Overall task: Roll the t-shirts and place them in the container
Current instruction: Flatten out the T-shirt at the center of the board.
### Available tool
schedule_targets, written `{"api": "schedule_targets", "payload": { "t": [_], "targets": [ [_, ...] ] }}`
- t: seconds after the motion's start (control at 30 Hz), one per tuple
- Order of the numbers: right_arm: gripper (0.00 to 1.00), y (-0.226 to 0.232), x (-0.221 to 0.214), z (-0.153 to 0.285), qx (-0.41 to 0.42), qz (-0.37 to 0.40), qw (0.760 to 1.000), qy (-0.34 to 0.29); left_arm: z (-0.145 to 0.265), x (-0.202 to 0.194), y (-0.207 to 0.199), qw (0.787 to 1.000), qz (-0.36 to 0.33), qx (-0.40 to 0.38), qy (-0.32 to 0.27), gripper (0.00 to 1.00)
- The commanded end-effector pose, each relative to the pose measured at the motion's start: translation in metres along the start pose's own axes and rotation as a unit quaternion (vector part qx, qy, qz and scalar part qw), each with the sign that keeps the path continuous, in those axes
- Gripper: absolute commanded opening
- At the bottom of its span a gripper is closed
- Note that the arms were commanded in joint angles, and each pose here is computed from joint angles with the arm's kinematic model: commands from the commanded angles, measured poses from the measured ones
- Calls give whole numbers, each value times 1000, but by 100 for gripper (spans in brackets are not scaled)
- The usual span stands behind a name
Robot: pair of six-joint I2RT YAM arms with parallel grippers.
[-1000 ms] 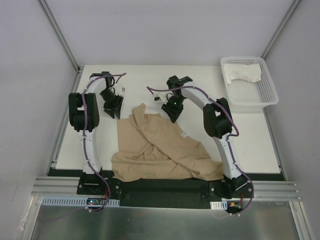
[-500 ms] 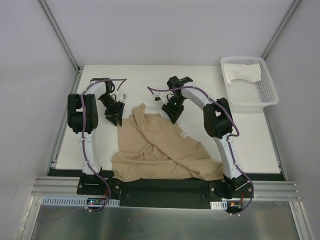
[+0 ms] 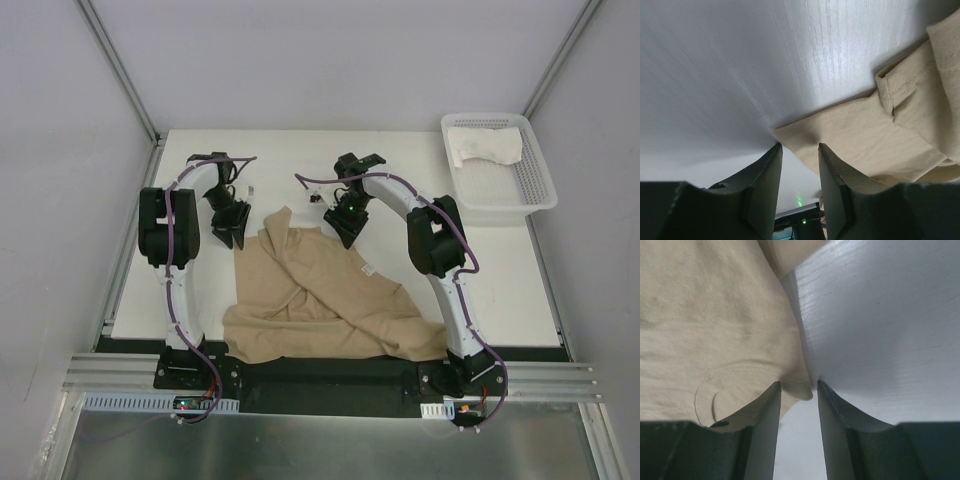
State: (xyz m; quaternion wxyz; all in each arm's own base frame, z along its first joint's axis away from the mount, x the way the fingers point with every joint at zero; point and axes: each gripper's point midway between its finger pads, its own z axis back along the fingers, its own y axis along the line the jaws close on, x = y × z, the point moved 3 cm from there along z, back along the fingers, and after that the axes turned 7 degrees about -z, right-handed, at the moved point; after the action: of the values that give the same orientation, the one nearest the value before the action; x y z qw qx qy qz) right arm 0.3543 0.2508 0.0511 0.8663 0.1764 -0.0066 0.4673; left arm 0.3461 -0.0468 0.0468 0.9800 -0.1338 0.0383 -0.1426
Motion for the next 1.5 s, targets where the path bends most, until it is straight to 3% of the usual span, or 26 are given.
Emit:
{"api": "schedule_targets", "payload": {
  "t": [0.0, 0.3, 0.43, 0.53, 0.7, 0.87, 1.1, 1.3, 1.33, 1.4, 1.47],
  "targets": [
    [39, 11, -22, -2, 19, -27, 998, 47, -8, 32, 21, 996, -26, 67, -57, 35],
    [39, 12, -22, -4, 22, -28, 998, 49, -8, 40, 18, 995, -34, 64, -63, 33],
    [36, 12, -24, -7, 24, -29, 998, 55, -9, 47, 17, 995, -44, 58, -69, 10],
    [24, 12, -27, -6, 31, -34, 997, 59, -10, 47, 17, 995, -49, 56, -66, 0],
    [1, -5, -36, 22, 11, -63, 997, 39, 16, 47, 18, 993, -38, 67, -93, 0],
    [1, -24, -67, 57, -14, -118, 993, 16, 60, 30, 4, 988, -38, 70, -131, 0],
    [1, -29, -129, 66, -30, -186, 980, 65, 52, -5, -6, 995, -33, 49, -85, 0],
    [1, -41, -142, 76, -57, -193, 972, 123, 45, -4, -5, 996, -30, 41, -69, 0],
    [1, -48, -128, 88, -68, -191, 974, 104, 46, -3, -4, 996, -30, 43, -70, 0],
    [31, -54, -109, 103, -64, -191, 978, 58, 48, -2, -5, 996, -33, 42, -72, 0],
    [48, -66, -71, 123, -76, -173, 982, -16, 48, 0, -10, 996, -36, 25, -77, 0]
  ]
}}
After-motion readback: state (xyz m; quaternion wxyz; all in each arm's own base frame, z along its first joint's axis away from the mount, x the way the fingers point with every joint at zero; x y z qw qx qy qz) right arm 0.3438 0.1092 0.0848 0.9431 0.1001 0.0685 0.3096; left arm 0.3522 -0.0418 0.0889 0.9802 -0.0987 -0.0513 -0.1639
